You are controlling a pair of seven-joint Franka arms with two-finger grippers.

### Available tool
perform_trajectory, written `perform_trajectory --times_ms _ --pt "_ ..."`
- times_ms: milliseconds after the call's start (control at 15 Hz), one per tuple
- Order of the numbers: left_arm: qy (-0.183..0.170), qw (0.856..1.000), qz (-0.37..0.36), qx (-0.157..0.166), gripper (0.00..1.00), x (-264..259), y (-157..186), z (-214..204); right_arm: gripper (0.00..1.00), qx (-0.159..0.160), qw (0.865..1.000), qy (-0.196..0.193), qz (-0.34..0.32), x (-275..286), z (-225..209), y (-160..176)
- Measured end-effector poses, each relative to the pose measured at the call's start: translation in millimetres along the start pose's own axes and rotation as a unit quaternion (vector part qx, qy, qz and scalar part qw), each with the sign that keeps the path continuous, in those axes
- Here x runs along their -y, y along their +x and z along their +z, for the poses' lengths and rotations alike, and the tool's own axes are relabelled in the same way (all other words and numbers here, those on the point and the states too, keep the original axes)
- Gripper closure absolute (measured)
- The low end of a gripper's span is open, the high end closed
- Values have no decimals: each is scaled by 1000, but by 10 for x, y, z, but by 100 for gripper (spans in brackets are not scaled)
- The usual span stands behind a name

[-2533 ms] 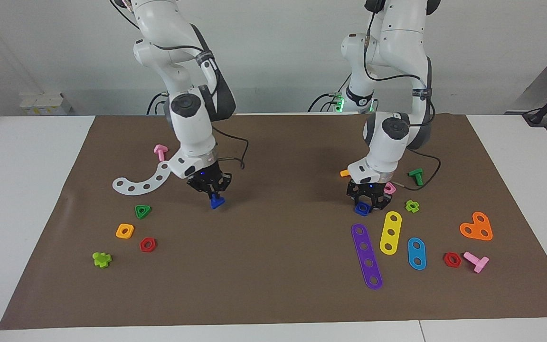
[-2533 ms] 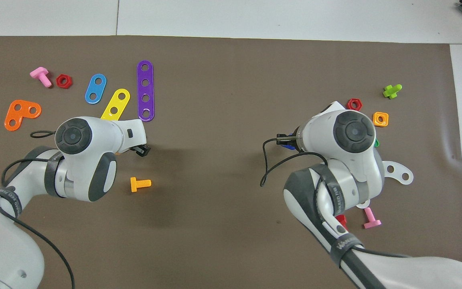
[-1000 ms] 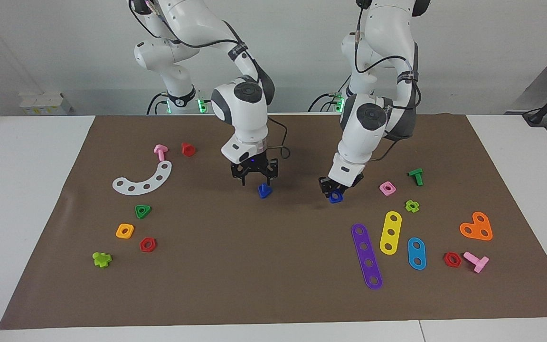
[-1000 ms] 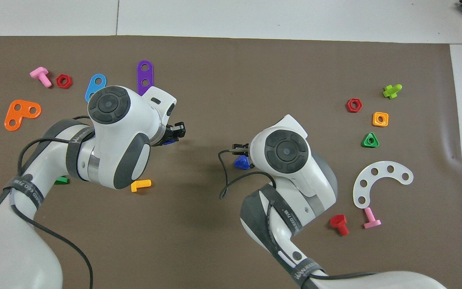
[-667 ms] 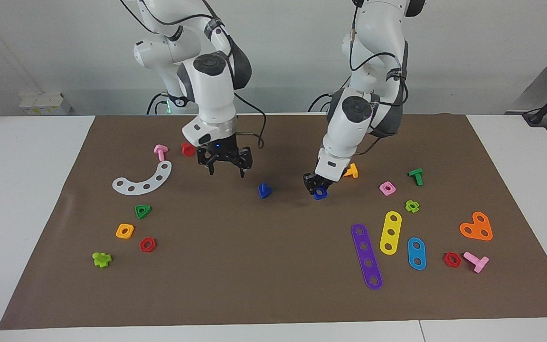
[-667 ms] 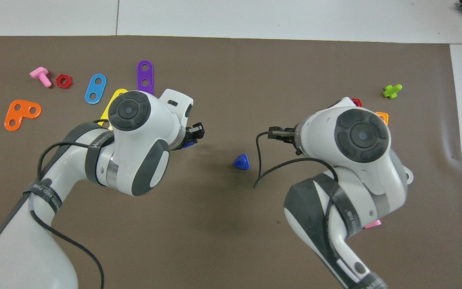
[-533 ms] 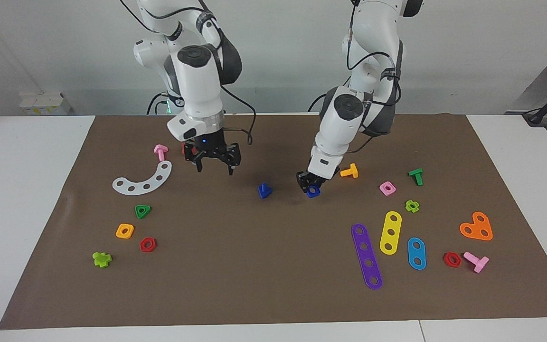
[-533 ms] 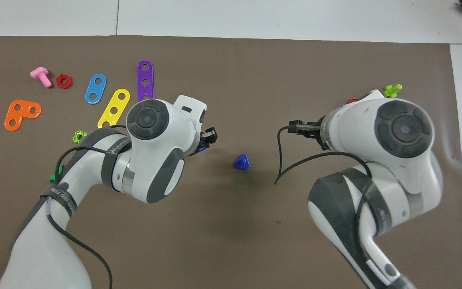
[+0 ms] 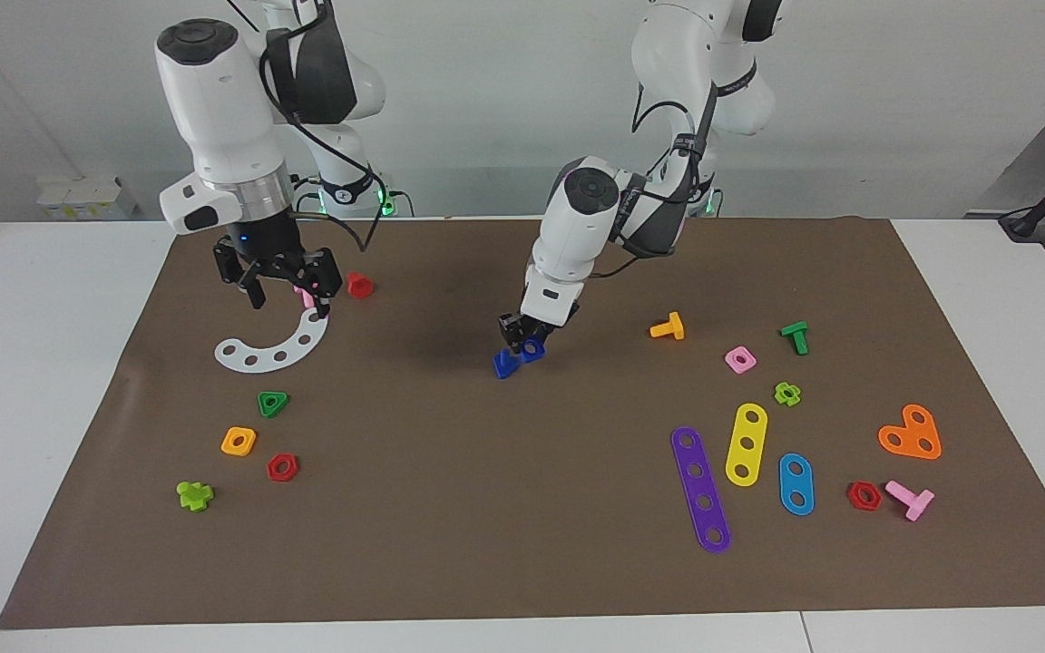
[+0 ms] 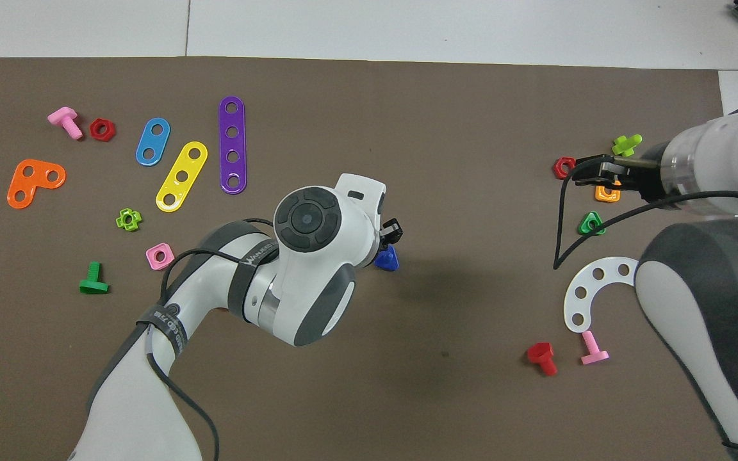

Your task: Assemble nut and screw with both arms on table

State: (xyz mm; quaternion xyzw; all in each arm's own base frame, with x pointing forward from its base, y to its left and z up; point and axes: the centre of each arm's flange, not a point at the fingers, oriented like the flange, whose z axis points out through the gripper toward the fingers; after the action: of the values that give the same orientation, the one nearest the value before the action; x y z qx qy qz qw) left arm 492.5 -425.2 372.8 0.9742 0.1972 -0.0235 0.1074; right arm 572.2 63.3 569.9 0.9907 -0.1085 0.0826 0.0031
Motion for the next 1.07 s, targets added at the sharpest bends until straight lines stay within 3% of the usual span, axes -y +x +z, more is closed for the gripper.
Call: perform_trajectory --times_ms 400,733,1067 --pt "-4 1000 -2 -4 52 -83 -74 161 1 30 999 6 -7 -361 -404 88" --pt "-5 1000 1 -4 52 -177 -254 310 0 65 998 10 -24 -488 -414 34" --pt "4 1000 7 -6 52 -174 -275 448 1 70 997 9 -28 -486 -434 3"
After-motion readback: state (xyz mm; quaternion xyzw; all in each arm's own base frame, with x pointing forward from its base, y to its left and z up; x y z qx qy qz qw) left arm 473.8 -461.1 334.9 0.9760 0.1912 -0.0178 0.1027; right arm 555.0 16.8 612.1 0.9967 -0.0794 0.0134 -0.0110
